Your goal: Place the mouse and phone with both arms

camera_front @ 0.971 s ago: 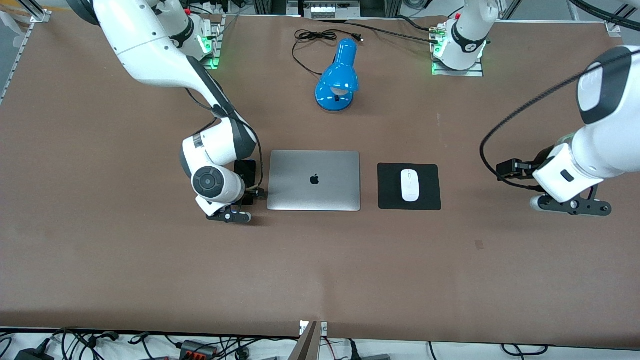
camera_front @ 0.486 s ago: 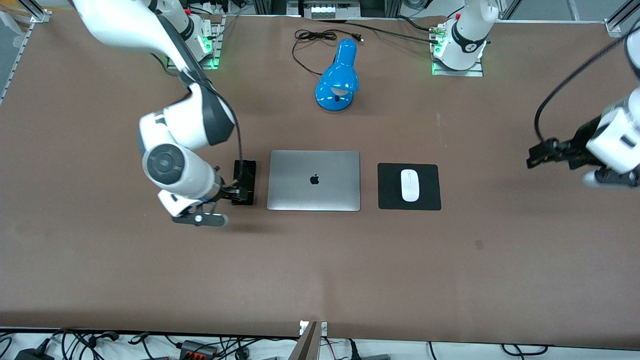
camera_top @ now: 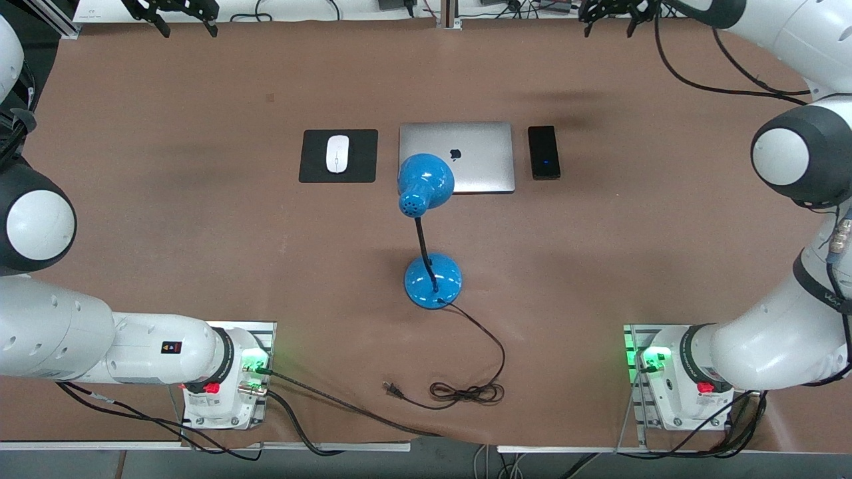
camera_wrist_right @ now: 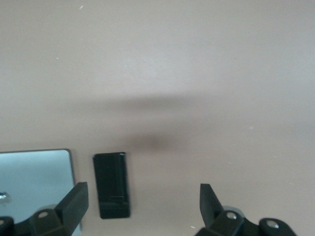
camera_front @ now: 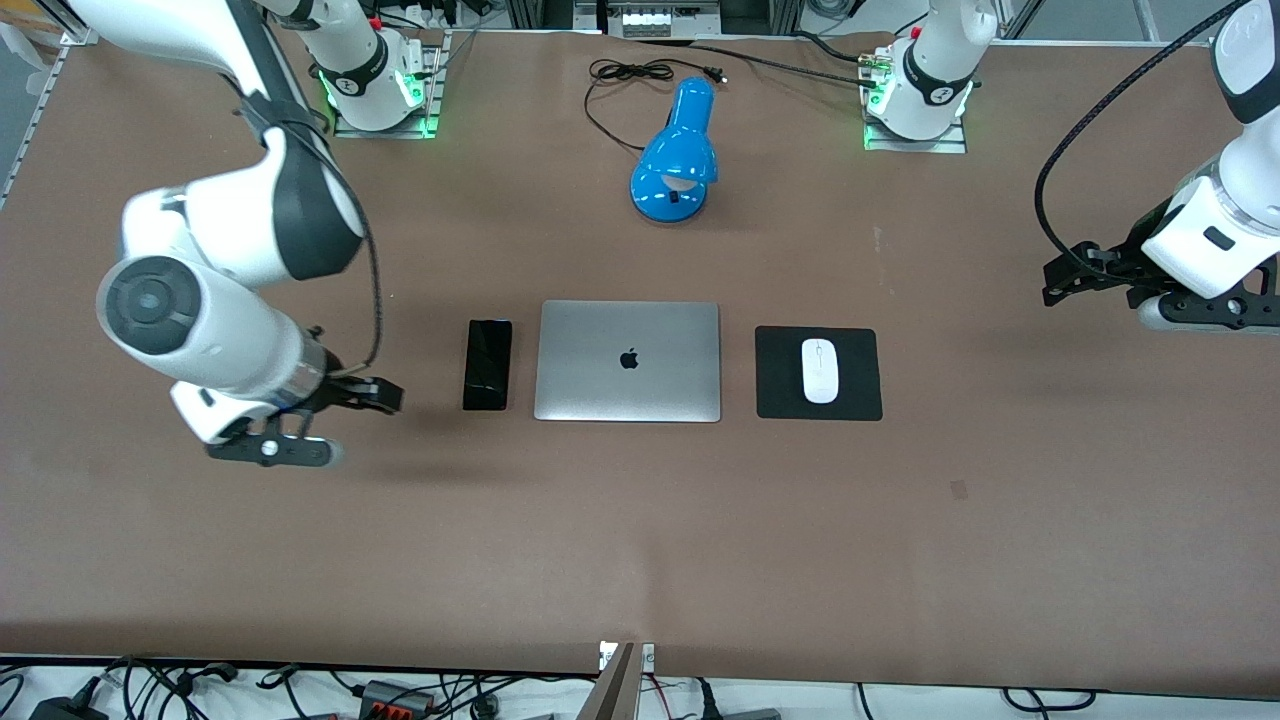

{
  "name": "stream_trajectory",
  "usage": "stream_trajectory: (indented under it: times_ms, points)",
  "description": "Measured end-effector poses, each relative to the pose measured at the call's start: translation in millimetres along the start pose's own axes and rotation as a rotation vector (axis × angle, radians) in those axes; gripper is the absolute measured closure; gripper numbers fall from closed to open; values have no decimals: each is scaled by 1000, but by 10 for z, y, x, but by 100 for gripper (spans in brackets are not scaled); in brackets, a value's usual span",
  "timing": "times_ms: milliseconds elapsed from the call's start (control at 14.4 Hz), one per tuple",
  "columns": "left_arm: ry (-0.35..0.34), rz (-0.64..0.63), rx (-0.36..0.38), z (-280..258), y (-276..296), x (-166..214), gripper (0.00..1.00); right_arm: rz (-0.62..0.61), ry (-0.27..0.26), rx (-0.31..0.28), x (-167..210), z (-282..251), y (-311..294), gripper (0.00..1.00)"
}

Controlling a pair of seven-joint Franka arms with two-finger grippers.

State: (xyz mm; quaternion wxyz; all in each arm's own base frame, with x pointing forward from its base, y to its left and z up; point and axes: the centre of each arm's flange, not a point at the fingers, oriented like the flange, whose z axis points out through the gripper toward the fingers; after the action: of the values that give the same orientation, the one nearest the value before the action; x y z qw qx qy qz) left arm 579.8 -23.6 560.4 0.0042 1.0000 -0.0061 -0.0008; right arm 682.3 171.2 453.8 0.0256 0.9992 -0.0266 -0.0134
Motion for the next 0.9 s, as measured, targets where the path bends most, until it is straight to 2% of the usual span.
stream_trajectory:
  times_ms: [208, 416, 624, 763, 902]
  points:
    - [0, 4, 0, -3, 24, -3, 0, -8, 35, 3, -3, -386, 439, 0]
    - [1, 10, 0, -6, 57, -5, 0, -23, 24, -4, -56, -671, 1048, 0]
    - [11, 21, -1, -16, 115, 3, 0, -54, 56, 2, -123, -971, 1584, 0]
    - [14, 21, -1, -19, 117, 7, 0, -43, 73, 1, -199, -1147, 1757, 0]
    - [14, 21, -1, -19, 117, 7, 0, -37, 69, 0, -289, -1261, 1806, 0]
